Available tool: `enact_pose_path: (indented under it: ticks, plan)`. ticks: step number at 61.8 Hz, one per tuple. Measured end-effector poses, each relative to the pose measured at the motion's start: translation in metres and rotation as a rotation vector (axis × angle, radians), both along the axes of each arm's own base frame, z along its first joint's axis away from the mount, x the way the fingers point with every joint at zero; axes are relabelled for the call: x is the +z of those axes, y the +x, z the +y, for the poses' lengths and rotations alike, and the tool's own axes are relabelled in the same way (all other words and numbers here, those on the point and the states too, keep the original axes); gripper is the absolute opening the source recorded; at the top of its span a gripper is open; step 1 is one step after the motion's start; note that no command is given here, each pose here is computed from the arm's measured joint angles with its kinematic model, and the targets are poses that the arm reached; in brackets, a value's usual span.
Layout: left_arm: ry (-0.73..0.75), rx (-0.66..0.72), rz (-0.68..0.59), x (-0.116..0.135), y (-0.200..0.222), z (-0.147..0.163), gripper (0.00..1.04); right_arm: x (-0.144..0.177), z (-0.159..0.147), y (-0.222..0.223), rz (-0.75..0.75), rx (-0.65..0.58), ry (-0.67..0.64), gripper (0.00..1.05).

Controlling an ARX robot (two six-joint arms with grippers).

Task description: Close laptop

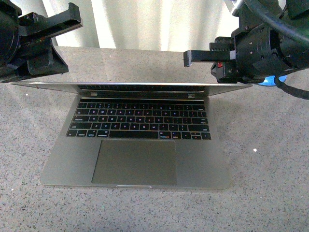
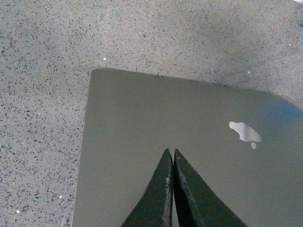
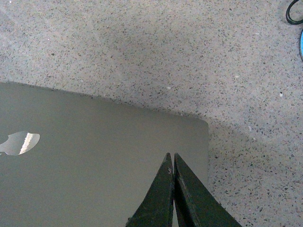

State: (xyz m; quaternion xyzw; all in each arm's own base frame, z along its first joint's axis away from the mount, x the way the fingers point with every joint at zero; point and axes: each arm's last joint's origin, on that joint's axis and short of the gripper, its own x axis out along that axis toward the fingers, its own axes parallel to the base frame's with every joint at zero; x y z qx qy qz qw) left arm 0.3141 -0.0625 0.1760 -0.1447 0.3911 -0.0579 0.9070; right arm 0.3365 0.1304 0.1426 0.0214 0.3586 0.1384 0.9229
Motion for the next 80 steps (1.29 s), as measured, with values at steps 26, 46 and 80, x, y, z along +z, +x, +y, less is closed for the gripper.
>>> enact_pose_path:
  ticks: [26, 46, 80]
  plan:
    - [-0.012, 0.015, 0.051, -0.014, -0.013, 0.002, 0.04, -0.011, -0.001, -0.010, 0.027, -0.032, 0.034, 0.01]
    - [-0.024, 0.024, 0.054, -0.021, -0.015, 0.001, 0.04, -0.017, -0.004, -0.014, 0.044, -0.061, 0.055, 0.01]
    - [-0.033, 0.024, 0.096, -0.042, -0.022, -0.004, 0.04, -0.034, -0.005, -0.022, 0.089, -0.086, 0.082, 0.01]
